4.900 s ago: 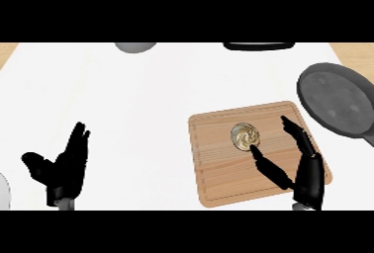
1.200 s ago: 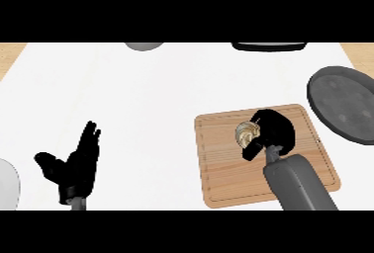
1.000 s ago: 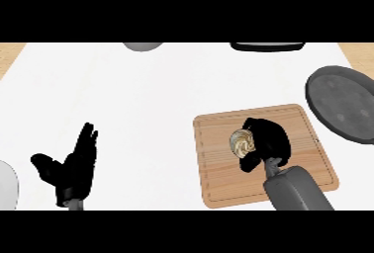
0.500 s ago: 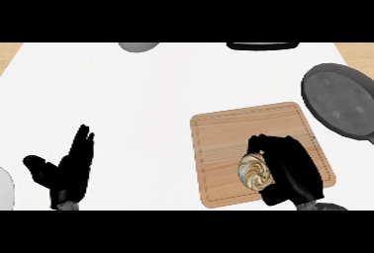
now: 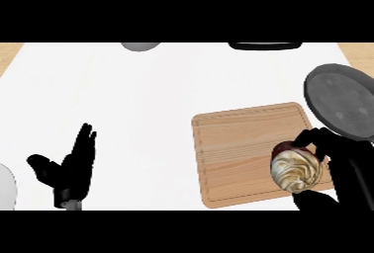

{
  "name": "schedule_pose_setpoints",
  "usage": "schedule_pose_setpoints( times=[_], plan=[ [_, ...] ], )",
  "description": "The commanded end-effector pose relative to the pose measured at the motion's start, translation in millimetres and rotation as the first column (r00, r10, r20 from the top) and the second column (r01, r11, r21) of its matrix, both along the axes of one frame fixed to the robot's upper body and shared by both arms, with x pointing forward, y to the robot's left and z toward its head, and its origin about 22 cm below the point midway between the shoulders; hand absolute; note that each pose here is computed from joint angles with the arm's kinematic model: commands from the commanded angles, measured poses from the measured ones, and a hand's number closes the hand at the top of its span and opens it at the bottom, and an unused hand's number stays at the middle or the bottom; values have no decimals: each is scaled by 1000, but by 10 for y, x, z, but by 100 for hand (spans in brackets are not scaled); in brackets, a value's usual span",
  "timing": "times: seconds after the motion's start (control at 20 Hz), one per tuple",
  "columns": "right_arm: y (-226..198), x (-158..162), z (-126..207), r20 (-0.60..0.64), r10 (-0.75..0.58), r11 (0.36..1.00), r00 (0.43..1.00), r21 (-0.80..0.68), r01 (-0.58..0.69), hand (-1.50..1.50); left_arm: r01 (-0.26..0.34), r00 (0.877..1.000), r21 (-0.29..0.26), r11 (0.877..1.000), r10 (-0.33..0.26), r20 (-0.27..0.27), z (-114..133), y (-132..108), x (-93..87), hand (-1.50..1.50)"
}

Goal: Pick the cupcake from the cutting board and place it in the pan

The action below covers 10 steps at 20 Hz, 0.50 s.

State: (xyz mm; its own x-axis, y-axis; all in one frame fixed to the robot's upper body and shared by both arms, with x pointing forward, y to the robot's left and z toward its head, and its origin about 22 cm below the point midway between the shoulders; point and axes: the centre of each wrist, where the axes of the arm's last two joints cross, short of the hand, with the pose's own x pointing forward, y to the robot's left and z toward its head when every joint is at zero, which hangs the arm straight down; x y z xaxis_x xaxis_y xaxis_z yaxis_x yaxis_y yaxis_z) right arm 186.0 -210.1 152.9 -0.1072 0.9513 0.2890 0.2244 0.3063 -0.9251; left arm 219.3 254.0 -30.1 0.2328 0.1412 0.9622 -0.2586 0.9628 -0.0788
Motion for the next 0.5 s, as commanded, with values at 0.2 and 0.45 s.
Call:
schedule_pose_setpoints(
  times=[0.2, 0.45],
  plan=[
    [-578, 385, 230, 27, -118, 980, 993, 162, 112, 150, 11, 998, -4, 1000, -11, -64, -101, -29, -8, 0],
    [-713, 689, 62, 34, -148, 973, 988, 185, 140, 150, 20, 997, -37, 999, -23, -71, -48, -17, 89, 0]
  ],
)
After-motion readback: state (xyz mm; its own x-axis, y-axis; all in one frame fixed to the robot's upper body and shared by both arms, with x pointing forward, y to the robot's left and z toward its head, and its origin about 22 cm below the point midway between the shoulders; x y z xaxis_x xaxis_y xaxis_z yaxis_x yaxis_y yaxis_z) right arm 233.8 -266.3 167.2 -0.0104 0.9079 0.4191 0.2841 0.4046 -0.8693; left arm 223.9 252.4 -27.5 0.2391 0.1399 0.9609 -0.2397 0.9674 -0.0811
